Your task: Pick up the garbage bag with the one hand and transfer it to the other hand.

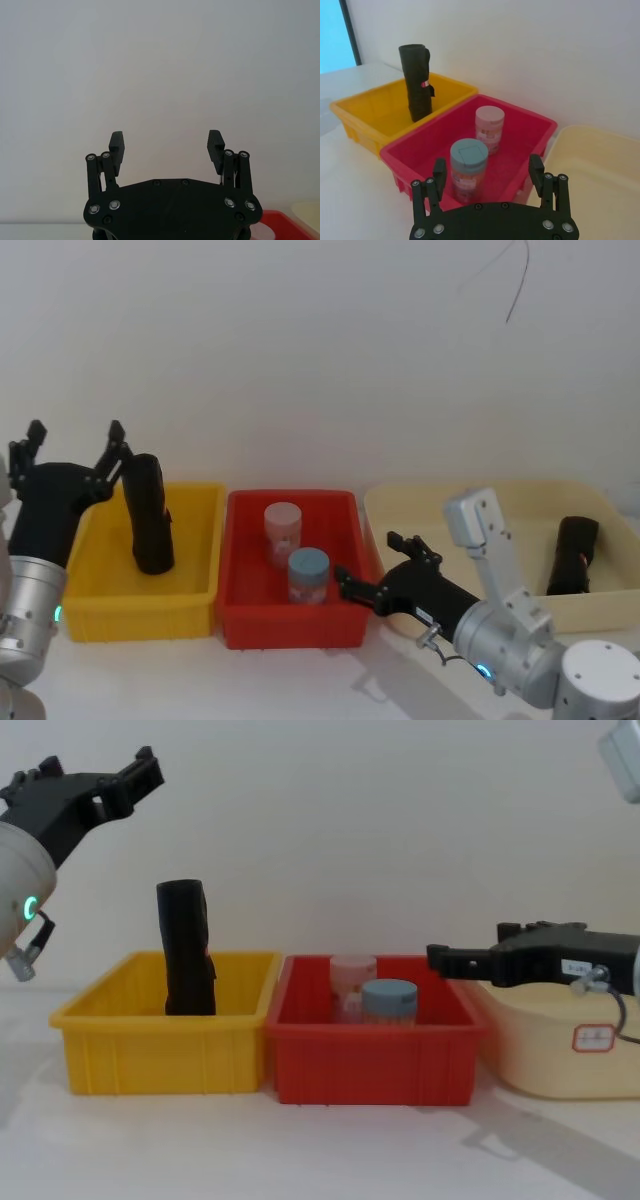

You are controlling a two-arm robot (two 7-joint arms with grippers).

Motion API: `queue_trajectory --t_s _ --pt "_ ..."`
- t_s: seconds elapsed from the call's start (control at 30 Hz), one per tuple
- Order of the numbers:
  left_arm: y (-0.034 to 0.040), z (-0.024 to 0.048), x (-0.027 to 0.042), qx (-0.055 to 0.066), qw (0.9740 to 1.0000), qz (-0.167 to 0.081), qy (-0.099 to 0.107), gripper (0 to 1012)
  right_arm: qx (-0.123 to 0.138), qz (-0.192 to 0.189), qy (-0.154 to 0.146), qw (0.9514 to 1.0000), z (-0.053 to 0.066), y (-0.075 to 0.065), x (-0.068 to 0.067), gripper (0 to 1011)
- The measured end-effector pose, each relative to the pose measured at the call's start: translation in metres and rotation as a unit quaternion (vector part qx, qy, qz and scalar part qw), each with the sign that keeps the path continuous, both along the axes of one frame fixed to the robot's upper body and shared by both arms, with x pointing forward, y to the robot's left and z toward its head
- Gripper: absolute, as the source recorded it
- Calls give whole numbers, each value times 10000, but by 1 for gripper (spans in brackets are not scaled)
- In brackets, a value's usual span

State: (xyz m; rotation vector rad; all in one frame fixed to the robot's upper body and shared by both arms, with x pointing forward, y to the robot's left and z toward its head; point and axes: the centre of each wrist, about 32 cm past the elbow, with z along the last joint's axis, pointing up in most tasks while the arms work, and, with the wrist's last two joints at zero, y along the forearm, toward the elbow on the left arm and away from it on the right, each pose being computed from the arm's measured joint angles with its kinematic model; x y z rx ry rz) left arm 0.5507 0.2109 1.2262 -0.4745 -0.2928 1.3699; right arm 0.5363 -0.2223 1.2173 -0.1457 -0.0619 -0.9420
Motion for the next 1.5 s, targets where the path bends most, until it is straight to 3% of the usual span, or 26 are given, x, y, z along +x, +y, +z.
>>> queue_trajectory --t_s 0.3,0.87,1.5 --pt "78 -8 -21 -86 9997 205 -29 1001 80 156 215 9996 12 67 199 1004" --pt "126 -11 -35 -134 9994 328 -51 1001 -17 284 554 9981 -48 153 518 1004" --pt "138 -12 -39 -149 9992 360 -57 1001 -170 414 741 9962 -66 261 693 1004"
